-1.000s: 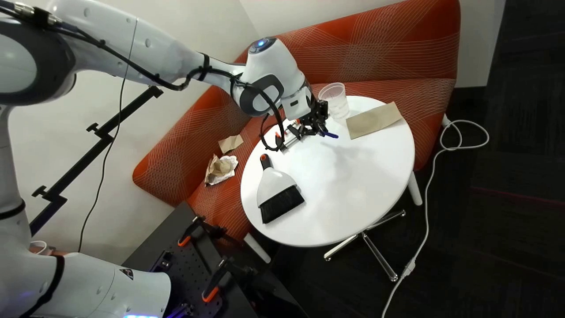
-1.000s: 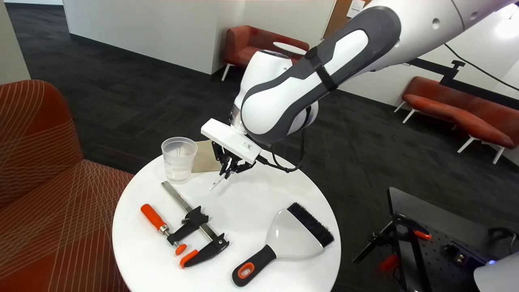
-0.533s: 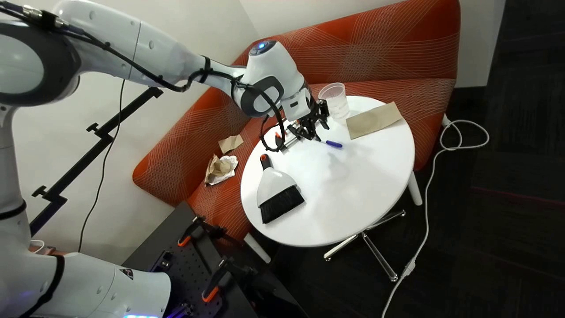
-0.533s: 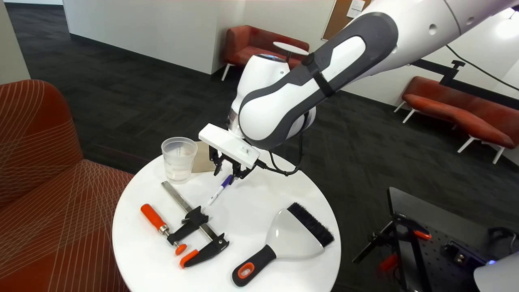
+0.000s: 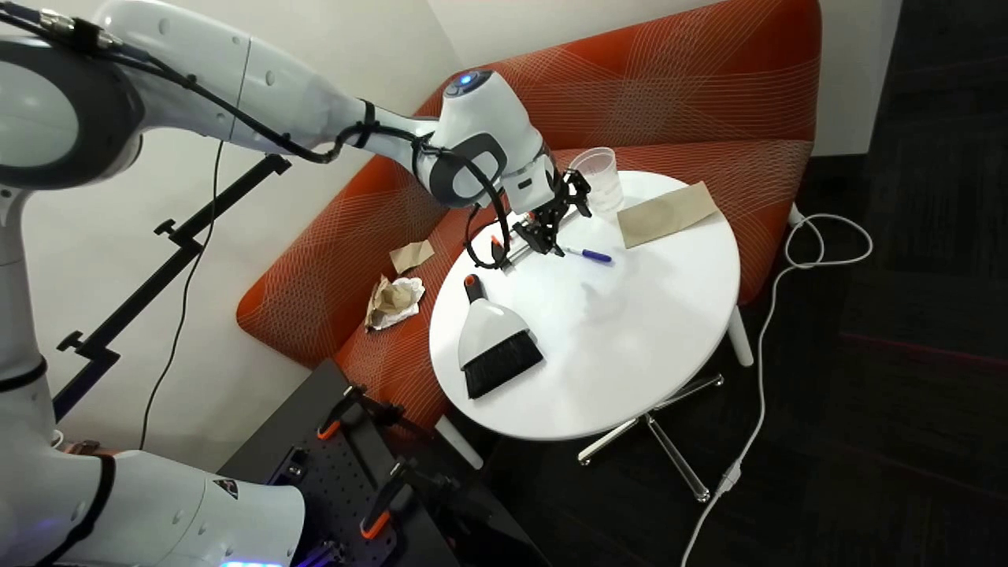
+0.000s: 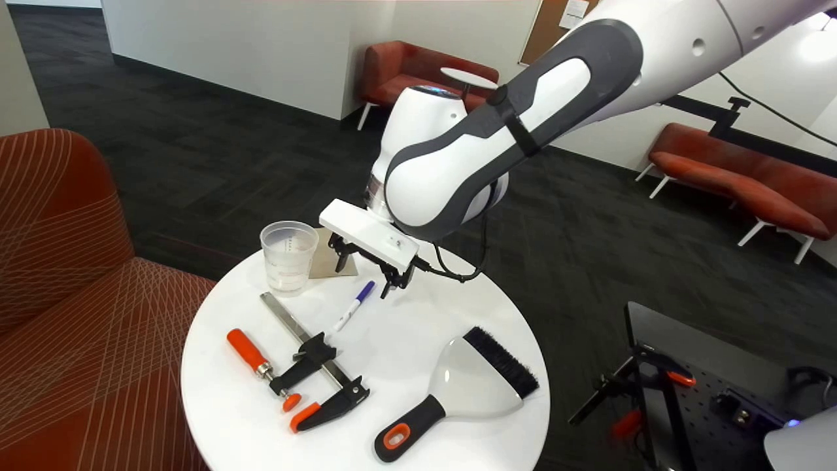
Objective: Move the pen slightly to the left
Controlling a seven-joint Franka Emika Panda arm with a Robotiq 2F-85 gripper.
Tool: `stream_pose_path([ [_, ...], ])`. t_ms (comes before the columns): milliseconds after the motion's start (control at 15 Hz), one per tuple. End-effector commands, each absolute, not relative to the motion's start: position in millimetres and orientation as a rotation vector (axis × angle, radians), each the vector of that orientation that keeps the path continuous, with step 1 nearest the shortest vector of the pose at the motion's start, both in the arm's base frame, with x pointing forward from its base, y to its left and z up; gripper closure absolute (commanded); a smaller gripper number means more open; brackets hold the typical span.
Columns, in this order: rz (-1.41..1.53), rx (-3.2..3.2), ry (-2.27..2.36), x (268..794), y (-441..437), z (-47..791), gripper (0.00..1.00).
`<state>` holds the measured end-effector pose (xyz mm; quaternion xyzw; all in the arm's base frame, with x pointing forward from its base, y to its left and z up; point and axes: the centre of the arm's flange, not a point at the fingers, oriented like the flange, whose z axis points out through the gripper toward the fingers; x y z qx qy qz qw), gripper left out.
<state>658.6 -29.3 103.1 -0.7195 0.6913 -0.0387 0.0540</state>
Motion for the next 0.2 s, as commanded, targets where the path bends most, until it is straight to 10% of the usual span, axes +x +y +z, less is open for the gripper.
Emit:
stream_pose_path([
  [0,-0.117,-2.186,2.101,658.3,-29.5,102.4,0.0],
  [133,-0.115,-2.187,2.103,657.8,-29.8,101.1,0.0],
])
